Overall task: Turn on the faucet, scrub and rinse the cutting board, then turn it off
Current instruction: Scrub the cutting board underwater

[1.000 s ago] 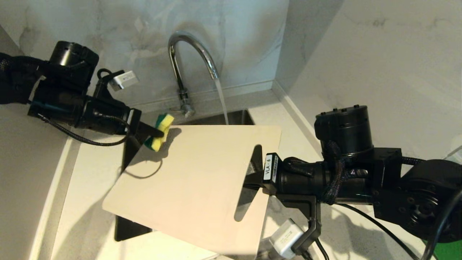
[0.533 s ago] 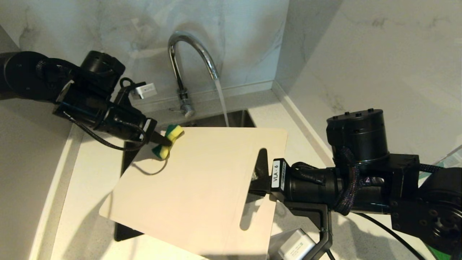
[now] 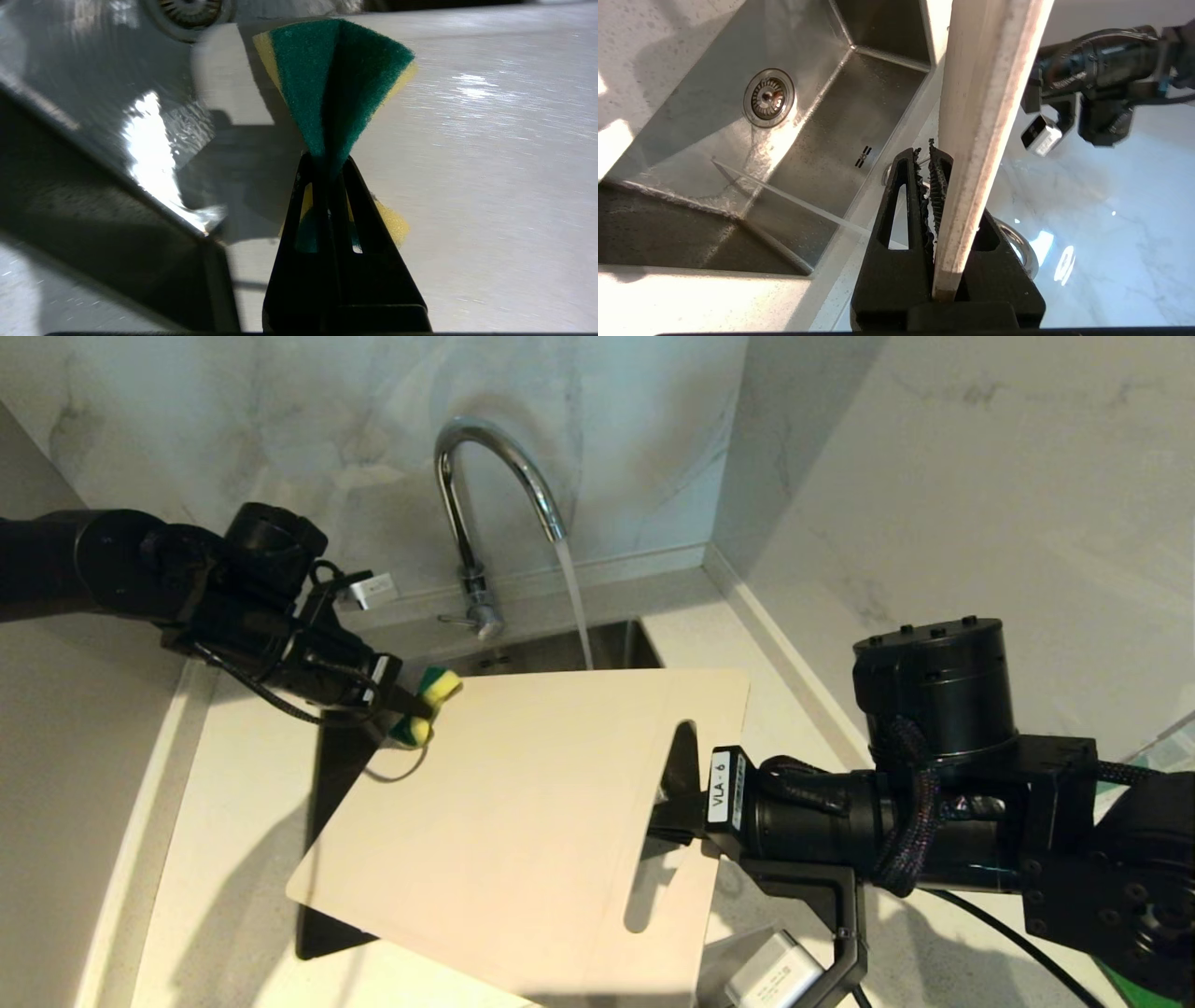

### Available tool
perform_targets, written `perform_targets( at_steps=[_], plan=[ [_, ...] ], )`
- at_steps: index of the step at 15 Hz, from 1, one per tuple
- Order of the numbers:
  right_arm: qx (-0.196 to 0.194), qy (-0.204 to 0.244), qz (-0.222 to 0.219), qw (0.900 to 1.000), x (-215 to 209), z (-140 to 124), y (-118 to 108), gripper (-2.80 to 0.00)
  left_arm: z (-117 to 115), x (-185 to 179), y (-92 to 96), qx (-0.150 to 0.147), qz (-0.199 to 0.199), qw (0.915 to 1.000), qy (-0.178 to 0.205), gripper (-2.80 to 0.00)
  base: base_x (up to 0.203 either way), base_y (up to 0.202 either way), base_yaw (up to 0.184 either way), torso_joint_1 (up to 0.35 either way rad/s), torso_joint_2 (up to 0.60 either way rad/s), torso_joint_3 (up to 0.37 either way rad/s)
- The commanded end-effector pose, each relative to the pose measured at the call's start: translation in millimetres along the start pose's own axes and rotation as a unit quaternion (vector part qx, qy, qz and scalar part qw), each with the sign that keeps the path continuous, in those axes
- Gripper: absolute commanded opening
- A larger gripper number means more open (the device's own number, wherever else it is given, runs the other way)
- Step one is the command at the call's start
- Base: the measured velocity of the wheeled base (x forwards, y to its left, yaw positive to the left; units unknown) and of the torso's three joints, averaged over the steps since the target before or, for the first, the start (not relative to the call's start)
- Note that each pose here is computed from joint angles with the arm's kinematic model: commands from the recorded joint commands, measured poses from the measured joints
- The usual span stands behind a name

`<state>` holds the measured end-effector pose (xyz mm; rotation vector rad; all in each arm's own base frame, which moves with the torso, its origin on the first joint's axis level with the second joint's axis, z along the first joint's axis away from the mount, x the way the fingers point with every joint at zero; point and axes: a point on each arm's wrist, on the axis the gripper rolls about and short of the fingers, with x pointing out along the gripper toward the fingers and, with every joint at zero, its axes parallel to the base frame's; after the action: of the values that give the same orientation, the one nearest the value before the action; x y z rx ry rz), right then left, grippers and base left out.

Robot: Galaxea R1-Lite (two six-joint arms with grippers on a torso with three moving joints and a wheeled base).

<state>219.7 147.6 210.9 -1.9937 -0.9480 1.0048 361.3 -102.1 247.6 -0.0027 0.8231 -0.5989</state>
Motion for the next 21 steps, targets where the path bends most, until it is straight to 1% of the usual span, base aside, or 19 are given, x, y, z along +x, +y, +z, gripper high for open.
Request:
perform_targets(
  at_steps=[1, 3, 5, 6, 7, 8, 9, 12, 14, 15, 18, 19, 21],
  plan=[
    [-0.007, -0.002, -0.002, 1.0, 0, 1, 0, -2.8, -4, 1, 23.3, -0.023, 0.016, 0.9996, 0.006, -2.8, 0.0, 0.0, 0.0, 0.0, 0.0, 0.0],
    [-0.007, -0.002, -0.002, 1.0, -1, 1, 0, -2.8, -7, -3, 41.1, -0.042, 0.026, 0.9988, 0.005, -2.8, 0.0, 0.0, 0.0, 0.0, 0.0, 0.0],
    [-0.006, -0.001, -0.002, 1.0, -2, 2, 0, -2.8, -8, -10, 50.4, -0.053, 0.02, 0.9984, -0.002, -2.8, 0.0, 0.0, 0.0, 0.0, 0.0, 0.0],
    [-0.006, -0.001, -0.002, 1.0, -2, 2, 0, -2.8, -8, -14, 51.9, -0.054, 0.021, 0.9983, -0.006, -2.8, 0.0, 0.0, 0.0, 0.0, 0.0, 0.0],
    [-0.006, -0.002, -0.002, 1.0, -2, 2, 0, -2.8, -8, -17, 49.6, -0.052, 0.02, 0.9984, -0.01, -2.8, 0.0, 0.0, 0.0, 0.0, 0.0, 0.0],
    [-0.005, -0.002, -0.002, 1.0, -2, 2, 0, -2.8, -7, -24, 41.5, -0.046, 0.017, 0.9987, -0.015, -2.8, 0.0, 0.0, 0.0, 0.0, 0.0, 0.0],
    [-0.004, -0.003, -0.001, 1.0, -2, 2, 1, -2.8, -5, -27, 25.8, -0.032, 0.006, 0.9993, -0.019, -2.8, 0.0, 0.0, 0.0, 0.0, 0.0, 0.0],
    [-0.003, -0.002, 0.0, 1.0, -2, 2, 1, -2.8, 0, -44, -29.6, 0.02, -0.034, 0.9986, -0.036, -2.8, 0.0, 0.0, 0.0, 0.0, 0.0, 0.0],
    [-0.002, -0.002, 0.0, 1.0, -2, 2, 1, -2.8, -5, -54, -61.6, 0.039, -0.062, 0.9969, -0.028, -2.8, 0.0, 0.0, 0.0, 0.0, 0.0, 0.0],
    [-0.003, -0.002, 0.0, 1.0, -2, 2, 1, -2.8, -10, -56, -73.3, 0.044, -0.072, 0.9962, -0.019, -2.8, 0.0, 0.0, 0.0, 0.0, 0.0, 0.0],
    [0.0, 0.002, 0.002, 1.0, -1, 0, 2, -2.8, -34, -57, -102.1, 0.062, -0.088, 0.9941, 0.017, -2.8, 0.0, 0.0, 0.0, 0.0, 0.0, 0.0],
    [0.001, 0.005, 0.003, 1.0, -2, -2, 3, -2.8, -43, -55, -106.5, 0.065, -0.084, 0.9938, 0.032, -2.8, 0.0, 0.0, 0.0, 0.0, 0.0, 0.0],
    [0.001, 0.006, 0.003, 1.0, -4, -1, 3, -2.8, -51, -45, -102.4, 0.063, -0.067, 0.9951, 0.035, -2.8, 0.0, 0.0, 0.0, 0.0, 0.0, 0.0]
  ],
)
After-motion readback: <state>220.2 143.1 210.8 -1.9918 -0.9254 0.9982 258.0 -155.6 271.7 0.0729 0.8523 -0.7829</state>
